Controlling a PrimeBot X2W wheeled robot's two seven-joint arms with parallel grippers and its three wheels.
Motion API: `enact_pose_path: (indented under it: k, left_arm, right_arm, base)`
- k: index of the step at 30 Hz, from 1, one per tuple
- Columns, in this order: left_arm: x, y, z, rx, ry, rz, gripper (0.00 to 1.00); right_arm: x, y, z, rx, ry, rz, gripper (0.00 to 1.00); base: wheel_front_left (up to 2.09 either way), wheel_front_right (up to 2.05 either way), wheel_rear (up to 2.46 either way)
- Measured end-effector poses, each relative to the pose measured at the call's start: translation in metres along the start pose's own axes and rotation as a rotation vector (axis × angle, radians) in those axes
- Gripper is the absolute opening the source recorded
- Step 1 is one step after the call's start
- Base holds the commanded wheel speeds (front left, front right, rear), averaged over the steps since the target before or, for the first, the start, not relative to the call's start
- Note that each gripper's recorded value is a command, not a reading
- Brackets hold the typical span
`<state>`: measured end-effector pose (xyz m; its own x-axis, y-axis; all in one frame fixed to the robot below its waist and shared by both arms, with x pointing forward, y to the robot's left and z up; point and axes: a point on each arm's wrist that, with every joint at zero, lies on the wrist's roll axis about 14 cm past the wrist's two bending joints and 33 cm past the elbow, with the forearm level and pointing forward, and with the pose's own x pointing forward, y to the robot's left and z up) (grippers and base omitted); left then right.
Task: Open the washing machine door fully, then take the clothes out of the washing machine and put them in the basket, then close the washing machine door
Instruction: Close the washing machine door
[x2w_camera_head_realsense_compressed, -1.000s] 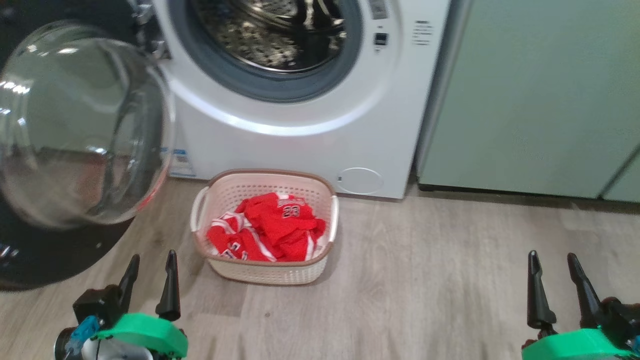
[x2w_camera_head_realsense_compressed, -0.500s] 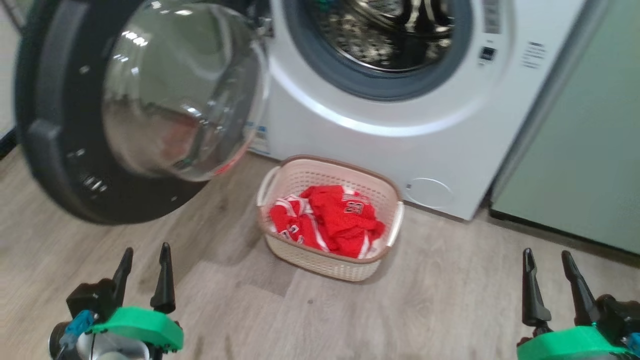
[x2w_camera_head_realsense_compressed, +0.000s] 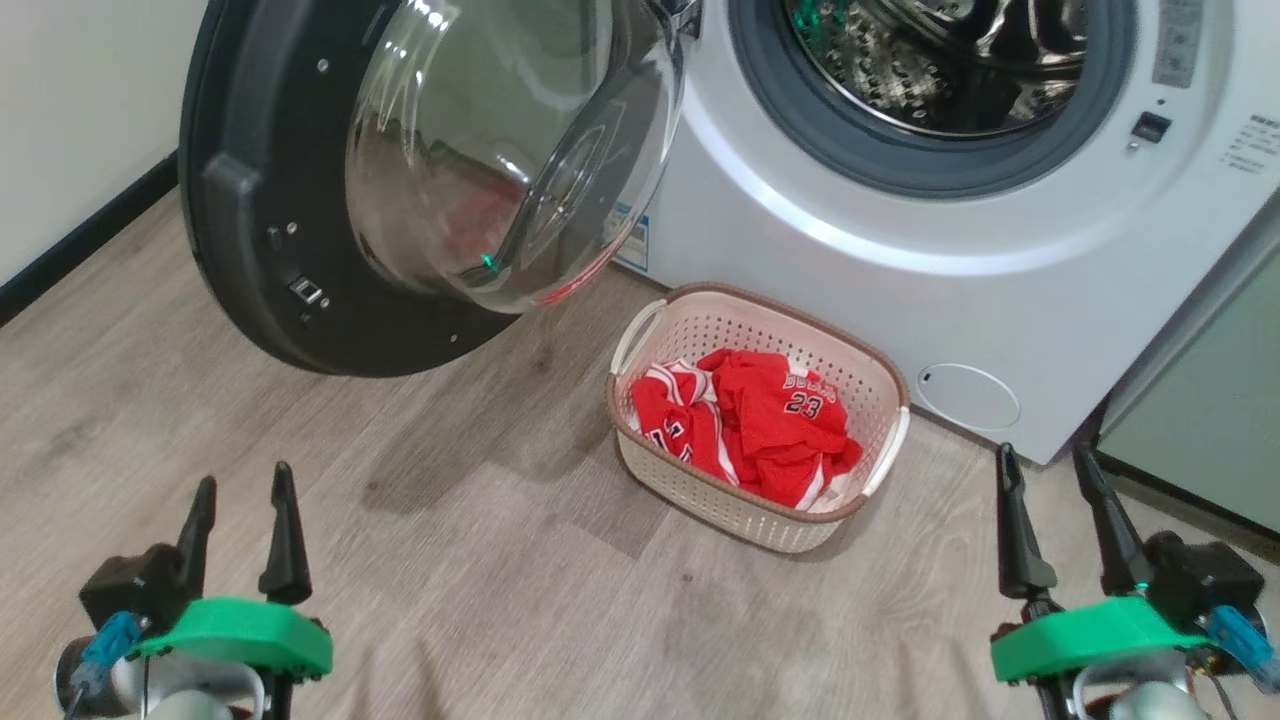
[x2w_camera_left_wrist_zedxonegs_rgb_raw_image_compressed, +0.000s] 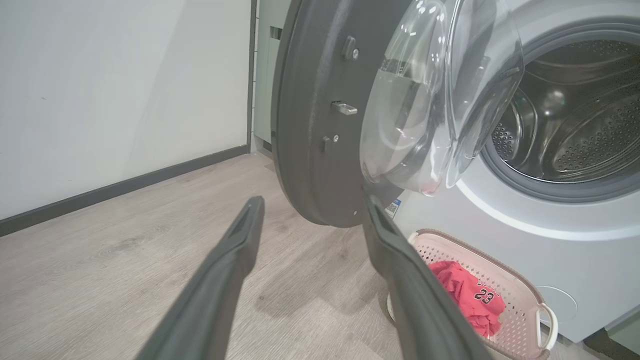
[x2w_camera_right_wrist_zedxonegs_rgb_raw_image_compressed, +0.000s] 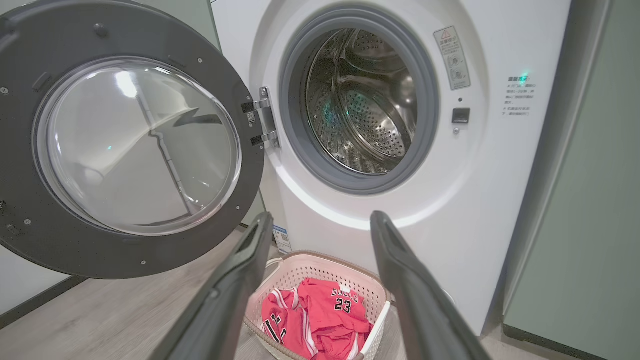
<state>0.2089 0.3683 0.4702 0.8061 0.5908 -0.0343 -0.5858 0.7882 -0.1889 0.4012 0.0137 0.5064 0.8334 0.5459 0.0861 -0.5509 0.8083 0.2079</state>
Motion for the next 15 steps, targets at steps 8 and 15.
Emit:
enact_pose_path:
  k: [8, 15]
  left_arm:
    - [-0.002, 0.019, 0.009, 0.005, -0.025, 0.071, 1.0]
    - [-0.006, 0.03, 0.012, -0.02, -0.039, 0.115, 0.22]
  right_arm:
    - [0.018, 0.018, -0.01, 0.011, 0.022, 0.071, 1.0]
    - [0.02, 0.018, -0.011, 0.012, 0.027, 0.078, 1.0]
  base:
    - [0.0, 0.0, 0.0]
    - [0.0, 0.0, 0.0]
